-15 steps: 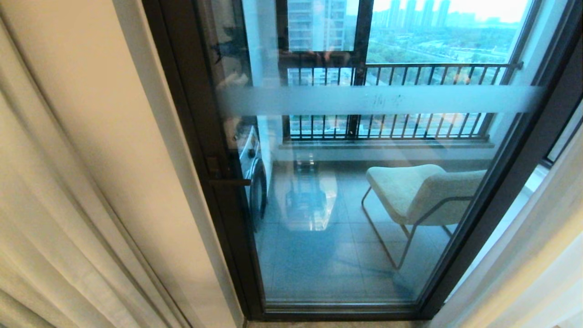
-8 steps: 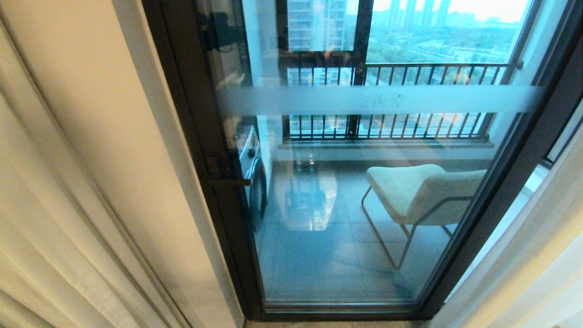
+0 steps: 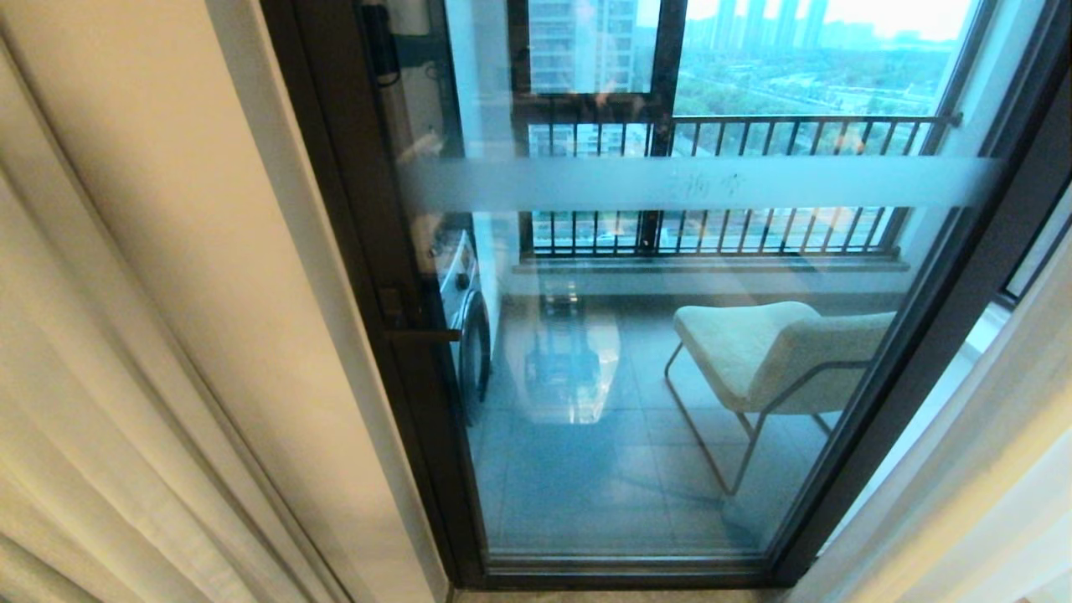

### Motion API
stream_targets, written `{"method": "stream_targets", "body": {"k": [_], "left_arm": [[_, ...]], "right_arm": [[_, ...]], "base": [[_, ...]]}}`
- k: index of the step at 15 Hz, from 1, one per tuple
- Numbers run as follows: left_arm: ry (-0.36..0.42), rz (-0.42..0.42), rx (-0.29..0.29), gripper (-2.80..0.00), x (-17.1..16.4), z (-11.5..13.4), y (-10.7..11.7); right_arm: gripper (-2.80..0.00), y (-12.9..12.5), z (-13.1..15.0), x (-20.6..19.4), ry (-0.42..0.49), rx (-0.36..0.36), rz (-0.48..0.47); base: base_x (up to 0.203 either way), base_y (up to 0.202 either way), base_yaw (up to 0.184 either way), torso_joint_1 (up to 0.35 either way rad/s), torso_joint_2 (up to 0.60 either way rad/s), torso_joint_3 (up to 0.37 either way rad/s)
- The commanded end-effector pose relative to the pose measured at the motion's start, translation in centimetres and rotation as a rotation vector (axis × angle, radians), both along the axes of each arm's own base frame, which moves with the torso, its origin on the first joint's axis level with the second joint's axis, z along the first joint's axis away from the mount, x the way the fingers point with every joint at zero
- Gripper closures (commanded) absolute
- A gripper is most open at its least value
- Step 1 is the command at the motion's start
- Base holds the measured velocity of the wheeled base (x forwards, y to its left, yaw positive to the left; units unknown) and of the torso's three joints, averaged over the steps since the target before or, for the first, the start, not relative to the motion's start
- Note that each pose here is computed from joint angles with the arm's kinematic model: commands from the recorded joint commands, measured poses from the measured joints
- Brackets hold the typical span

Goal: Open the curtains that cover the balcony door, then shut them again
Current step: Close the inner curtains on both sides

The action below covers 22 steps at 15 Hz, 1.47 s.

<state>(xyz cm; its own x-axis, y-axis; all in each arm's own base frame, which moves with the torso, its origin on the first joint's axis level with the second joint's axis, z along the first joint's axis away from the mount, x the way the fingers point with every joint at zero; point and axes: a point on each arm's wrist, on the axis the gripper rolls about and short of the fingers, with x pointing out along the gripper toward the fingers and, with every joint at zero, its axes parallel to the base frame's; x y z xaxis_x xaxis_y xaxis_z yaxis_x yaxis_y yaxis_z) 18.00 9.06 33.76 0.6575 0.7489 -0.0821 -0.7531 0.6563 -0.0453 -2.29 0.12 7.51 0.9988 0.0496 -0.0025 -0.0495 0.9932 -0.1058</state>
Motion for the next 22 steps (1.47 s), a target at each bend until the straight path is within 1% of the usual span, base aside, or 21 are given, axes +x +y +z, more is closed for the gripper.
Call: {"method": "stream_targets", "body": {"k": [1, 7, 13, 16, 18, 21, 22], "left_arm": [[0.014, 0.008, -0.016, -2.8, 1.8, -0.2, 0.9], [0.009, 0.018, -0.018, -2.8, 5.0, 0.5, 2.7], [0.03, 0.027, -0.067, -2.8, 10.0, 0.4, 5.3], [0.025, 0.037, -0.067, -2.8, 12.1, 0.3, 6.8], [0.024, 0.036, -0.066, -2.8, 13.1, 0.2, 7.3], [0.048, 0.036, -0.079, -2.8, 14.2, 0.0, 7.8], [0.045, 0.034, -0.078, -2.8, 14.5, 0.2, 7.9]], "right_arm": [[0.0, 0.0, 0.0, 0.0, 0.002, -0.001, 0.001], [0.0, 0.0, 0.0, 0.0, 0.002, -0.001, 0.001], [0.0, 0.0, 0.0, 0.0, 0.002, -0.001, 0.001], [0.0, 0.0, 0.0, 0.0, 0.002, 0.0, 0.001], [0.0, 0.0, 0.0, 0.0, 0.0, -0.001, 0.001], [0.0, 0.0, 0.0, 0.0, 0.001, -0.001, 0.001], [0.0, 0.0, 0.0, 0.0, 0.002, 0.0, 0.001]], "base": [[0.0, 0.0, 0.0, 0.0, 0.0, 0.0], [0.0, 0.0, 0.0, 0.0, 0.0, 0.0], [0.0, 0.0, 0.0, 0.0, 0.0, 0.0], [0.0, 0.0, 0.0, 0.0, 0.0, 0.0], [0.0, 0.0, 0.0, 0.0, 0.0, 0.0], [0.0, 0.0, 0.0, 0.0, 0.0, 0.0], [0.0, 0.0, 0.0, 0.0, 0.0, 0.0]]}}
